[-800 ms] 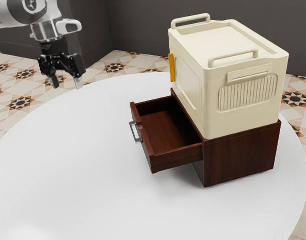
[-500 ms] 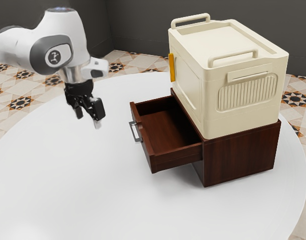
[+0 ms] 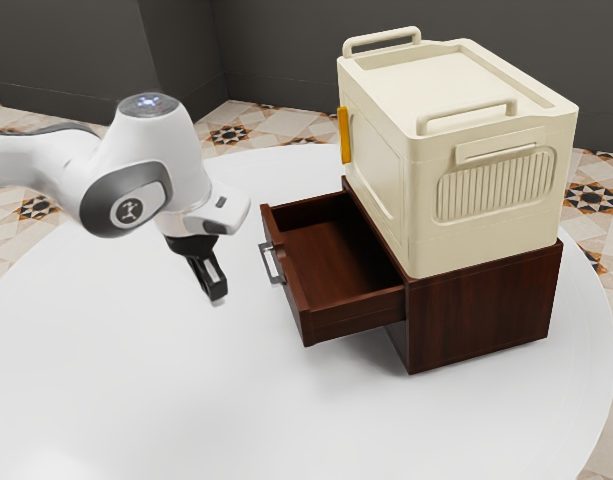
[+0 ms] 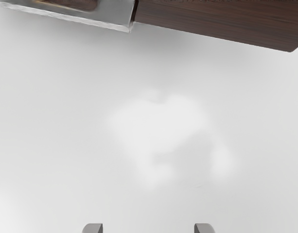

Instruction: Push the drawer handle with one arm to close the drawer

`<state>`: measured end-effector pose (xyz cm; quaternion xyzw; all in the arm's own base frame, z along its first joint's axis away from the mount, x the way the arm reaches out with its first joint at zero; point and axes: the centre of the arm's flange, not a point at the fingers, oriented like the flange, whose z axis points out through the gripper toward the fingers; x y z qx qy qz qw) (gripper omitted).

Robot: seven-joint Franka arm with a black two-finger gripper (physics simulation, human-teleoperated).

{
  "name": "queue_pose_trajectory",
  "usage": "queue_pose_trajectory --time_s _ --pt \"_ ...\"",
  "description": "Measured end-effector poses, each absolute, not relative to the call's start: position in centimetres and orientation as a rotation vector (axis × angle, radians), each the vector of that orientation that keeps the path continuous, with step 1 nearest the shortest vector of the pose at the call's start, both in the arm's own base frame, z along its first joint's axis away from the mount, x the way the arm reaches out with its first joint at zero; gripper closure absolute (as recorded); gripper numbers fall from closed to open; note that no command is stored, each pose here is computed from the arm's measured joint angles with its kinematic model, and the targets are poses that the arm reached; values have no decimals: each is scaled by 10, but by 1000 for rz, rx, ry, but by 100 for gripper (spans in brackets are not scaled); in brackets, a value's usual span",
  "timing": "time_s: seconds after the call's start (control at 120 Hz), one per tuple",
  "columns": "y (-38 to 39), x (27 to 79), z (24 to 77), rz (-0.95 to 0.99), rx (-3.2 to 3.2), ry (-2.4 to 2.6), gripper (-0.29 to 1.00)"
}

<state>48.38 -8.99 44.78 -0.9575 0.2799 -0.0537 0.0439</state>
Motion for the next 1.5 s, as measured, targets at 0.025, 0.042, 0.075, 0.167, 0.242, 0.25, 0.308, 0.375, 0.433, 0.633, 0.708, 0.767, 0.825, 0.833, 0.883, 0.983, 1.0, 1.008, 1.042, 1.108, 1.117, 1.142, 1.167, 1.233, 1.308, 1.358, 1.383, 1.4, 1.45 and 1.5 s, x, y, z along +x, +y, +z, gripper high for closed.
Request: queue_pose_trajectory --time_s 0.025,0.042,0.075,0.167,0.242,0.25,0.308,0.375,0.433,0.633,0.708,0.767,0.825,0.833,0.883,0.983,1.0,1.008,1.042,1.108,1.117,1.142,1.167,1.233,1.308,1.358,1.383,1.4,1.45,1.5 --pt "-91 486 444 -171 -2924 864 52" --pt "-91 488 442 -176 -2923 870 53" --pt "-92 492 438 -186 -2919 878 54" --pt "-86 502 432 -218 -2910 884 56" --pt "-75 512 428 -240 -2903 875 57" --pt "-73 514 428 -243 -2901 873 57" --pt "-68 529 424 -262 -2884 868 57" --pt "-67 541 420 -289 -2863 880 58" --pt "-68 547 416 -314 -2847 895 58" --pt "-72 563 411 -401 -2813 928 64" --pt "-76 568 408 -417 -2816 933 65" --pt "-81 573 405 -425 -2813 943 66" --pt "-85 577 404 -434 -2808 953 66" --pt "-85 577 404 -436 -2807 954 66" --pt "-88 581 402 -441 -2806 959 67" --pt "-90 583 401 -448 -2805 966 67" --pt "-90 584 401 -449 -2804 966 67" --pt "-90 584 401 -449 -2804 966 67" --pt "-90 588 400 -451 -2803 964 67" --pt "-94 596 395 -451 -2802 965 67" --pt "-95 597 394 -452 -2802 966 67" --pt "-98 600 393 -455 -2800 970 67" --pt "-102 604 392 -459 -2798 977 67" --pt "-113 611 393 -478 -2789 995 68" --pt "-125 620 392 -494 -2785 1013 68" --pt "-132 625 391 -503 -2782 1023 68" --pt "-136 628 391 -509 -2782 1028 68" --pt "-139 630 391 -513 -2781 1032 68" --pt "-146 635 391 -526 -2778 1043 68" --pt "-152 640 391 -539 -2776 1050 68"
